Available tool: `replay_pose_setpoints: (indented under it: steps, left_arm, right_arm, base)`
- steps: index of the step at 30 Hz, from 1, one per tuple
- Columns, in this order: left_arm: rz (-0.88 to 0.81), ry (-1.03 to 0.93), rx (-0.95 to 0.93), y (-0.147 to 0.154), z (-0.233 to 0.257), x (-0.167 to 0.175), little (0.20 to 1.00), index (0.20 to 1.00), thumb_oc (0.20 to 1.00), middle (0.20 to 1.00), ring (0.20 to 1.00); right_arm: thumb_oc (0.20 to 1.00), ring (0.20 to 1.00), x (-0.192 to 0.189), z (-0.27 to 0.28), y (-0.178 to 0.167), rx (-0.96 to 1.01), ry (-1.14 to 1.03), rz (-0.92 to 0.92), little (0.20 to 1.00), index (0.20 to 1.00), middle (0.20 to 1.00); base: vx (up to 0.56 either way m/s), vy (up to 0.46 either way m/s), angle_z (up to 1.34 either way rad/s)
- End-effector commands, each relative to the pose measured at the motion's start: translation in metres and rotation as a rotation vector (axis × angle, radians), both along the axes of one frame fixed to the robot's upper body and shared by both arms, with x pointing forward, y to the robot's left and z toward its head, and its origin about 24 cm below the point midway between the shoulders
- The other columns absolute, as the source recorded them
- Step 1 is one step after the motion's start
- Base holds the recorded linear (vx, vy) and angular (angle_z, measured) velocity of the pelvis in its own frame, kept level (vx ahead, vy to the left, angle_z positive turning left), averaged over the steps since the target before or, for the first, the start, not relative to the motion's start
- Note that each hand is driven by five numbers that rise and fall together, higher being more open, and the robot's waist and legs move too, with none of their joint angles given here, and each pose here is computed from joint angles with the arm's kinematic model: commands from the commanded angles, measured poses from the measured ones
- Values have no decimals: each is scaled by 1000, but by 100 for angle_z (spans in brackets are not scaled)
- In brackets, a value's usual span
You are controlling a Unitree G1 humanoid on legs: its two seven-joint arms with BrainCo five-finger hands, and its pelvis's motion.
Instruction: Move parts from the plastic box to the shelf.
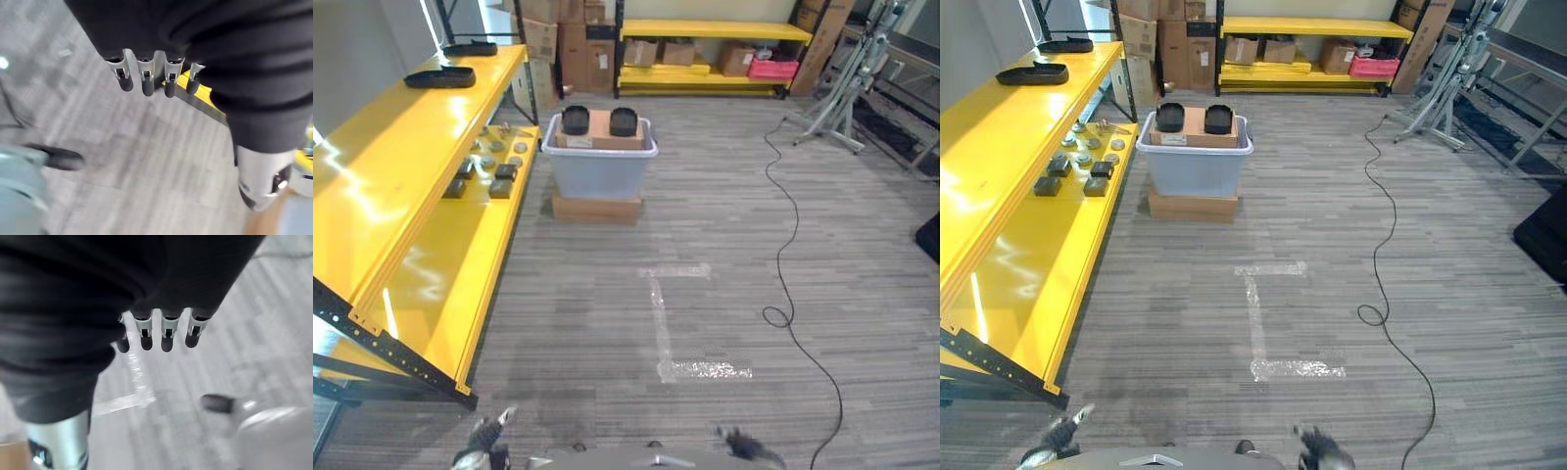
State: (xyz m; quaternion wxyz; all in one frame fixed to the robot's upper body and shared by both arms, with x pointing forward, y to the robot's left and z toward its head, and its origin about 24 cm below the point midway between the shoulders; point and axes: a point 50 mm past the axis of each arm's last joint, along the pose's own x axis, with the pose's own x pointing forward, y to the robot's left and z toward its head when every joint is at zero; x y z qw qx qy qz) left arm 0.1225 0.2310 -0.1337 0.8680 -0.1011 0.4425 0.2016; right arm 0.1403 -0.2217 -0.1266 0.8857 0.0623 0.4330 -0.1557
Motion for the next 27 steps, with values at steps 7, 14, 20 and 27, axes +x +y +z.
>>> replay_pose_setpoints:
  steps: [7, 14, 20, 27]
  left_arm:
    - [-52, -634, -38, 4, 115, 108, 1000, 1000, 1000, 1000, 1000]
    - [-112, -908, 46, -3, 184, 129, 1000, 1000, 1000, 1000, 1000]
    - [-169, -1104, 106, -6, 233, 126, 1000, 1000, 1000, 1000, 1000]
    - [-140, -1100, 65, -4, 240, 117, 1000, 1000, 1000, 1000, 1000]
  right_arm:
    - [1000, 1000, 90, 92, -5, 20, -479, 34, 1000, 1000, 1000]
    - [1000, 1000, 122, 167, 5, -84, -797, 119, 1000, 1000, 1000]
    - [1000, 1000, 124, 228, 17, -160, -1062, 205, 1000, 1000, 1000]
    - [1000, 1000, 117, 229, 19, -106, -1069, 186, 1000, 1000, 1000]
  base:
    - [0, 0, 0]
    - [10, 19, -5]
    - [20, 28, -5]
    - [44, 65, -2]
